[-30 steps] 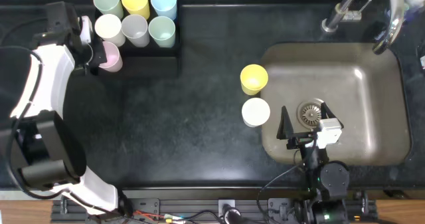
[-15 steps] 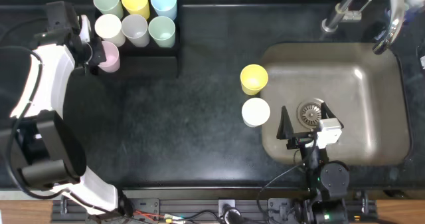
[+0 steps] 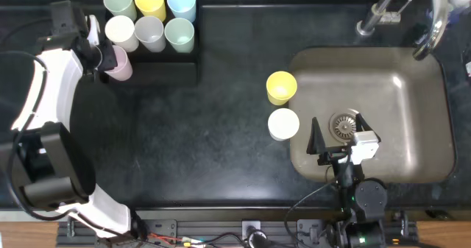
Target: Store Cups
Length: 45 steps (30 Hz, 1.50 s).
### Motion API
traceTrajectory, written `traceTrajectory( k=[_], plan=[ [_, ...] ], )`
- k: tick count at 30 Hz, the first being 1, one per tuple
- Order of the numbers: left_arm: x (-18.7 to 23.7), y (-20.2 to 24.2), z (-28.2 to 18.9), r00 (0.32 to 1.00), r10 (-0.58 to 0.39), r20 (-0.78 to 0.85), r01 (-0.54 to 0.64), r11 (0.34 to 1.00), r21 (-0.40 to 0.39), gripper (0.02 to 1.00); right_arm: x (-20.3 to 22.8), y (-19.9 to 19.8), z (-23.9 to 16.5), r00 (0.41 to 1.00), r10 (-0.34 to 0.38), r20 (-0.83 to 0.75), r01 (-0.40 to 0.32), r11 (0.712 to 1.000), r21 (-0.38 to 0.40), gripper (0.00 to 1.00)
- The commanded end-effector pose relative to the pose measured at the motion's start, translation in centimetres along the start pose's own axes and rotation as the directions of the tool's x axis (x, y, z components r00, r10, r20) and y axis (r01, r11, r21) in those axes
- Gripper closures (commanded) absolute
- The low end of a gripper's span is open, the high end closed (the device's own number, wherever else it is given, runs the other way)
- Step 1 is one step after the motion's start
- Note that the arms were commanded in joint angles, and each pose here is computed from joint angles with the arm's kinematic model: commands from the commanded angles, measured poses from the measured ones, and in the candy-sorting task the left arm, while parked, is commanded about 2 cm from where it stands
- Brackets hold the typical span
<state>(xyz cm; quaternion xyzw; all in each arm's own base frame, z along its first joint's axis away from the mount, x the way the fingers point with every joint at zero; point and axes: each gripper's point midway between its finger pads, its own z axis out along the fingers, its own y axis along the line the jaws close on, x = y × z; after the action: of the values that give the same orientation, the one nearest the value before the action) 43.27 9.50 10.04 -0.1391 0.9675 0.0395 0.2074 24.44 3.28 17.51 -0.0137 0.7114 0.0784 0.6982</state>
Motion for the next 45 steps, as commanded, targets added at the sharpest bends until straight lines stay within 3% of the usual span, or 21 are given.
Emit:
traceTrajectory(
  k=[1, 4, 10, 14, 18, 24, 28, 34, 45],
  plan=[
    [-0.9, 0.0, -2.4, 0.997, -0.059, 0.057, 0.059, 0.998, 0.011, 0.57, 0.4, 0.1, 0.0, 1.0, 0.004, -0.003, -0.004, 1.0, -0.003, 0.003],
    [-1.7, -0.4, -5.1, 0.99, -0.086, 0.114, 0.084, 0.996, 0.027, 0.492, 0.4, 0.1, 0.0, 1.0, 0.004, -0.003, -0.004, 1.0, -0.003, 0.003],
    [-4.4, -4.4, -12.7, 0.969, -0.053, 0.242, 0.034, 0.996, 0.082, 0.34, 0.4, 0.1, 0.0, 1.0, 0.004, -0.003, -0.004, 1.0, -0.003, 0.003],
    [-5.6, -11.4, -17.7, 0.947, -0.01, 0.322, -0.041, 0.988, 0.151, 0.299, 0.4, 0.1, 0.0, 1.0, 0.004, -0.003, -0.004, 1.0, -0.003, 0.003],
    [-4.3, -20.0, -19.9, 0.937, 0.032, 0.347, -0.124, 0.962, 0.244, 0.272, 0.4, 0.1, 0.0, 1.0, 0.004, -0.003, -0.004, 1.0, -0.003, 0.003],
    [2.6, -31.9, -18.0, 0.962, 0.128, 0.24, -0.211, 0.909, 0.359, 0.27, 0.4, 0.1, 0.0, 1.0, 0.004, -0.003, -0.004, 1.0, -0.003, 0.003],
    [8.1, -36.6, -15.7, 0.968, 0.217, 0.125, -0.249, 0.881, 0.401, 0.275, 0.4, 0.1, 0.0, 1.0, 0.004, -0.003, -0.004, 1.0, -0.003, 0.003],
    [13.7, -39.0, -12.1, 0.95, 0.31, -0.041, -0.265, 0.868, 0.421, 0.283, 0.4, 0.1, 0.0, 1.0, 0.003, -0.003, -0.003, 1.0, -0.003, 0.003],
    [14.8, -39.6, -7.7, 0.945, 0.314, -0.085, -0.262, 0.889, 0.376, 0.334, 0.4, 0.1, 0.0, 1.0, 0.004, -0.003, -0.004, 1.0, -0.003, 0.003]
  ],
)
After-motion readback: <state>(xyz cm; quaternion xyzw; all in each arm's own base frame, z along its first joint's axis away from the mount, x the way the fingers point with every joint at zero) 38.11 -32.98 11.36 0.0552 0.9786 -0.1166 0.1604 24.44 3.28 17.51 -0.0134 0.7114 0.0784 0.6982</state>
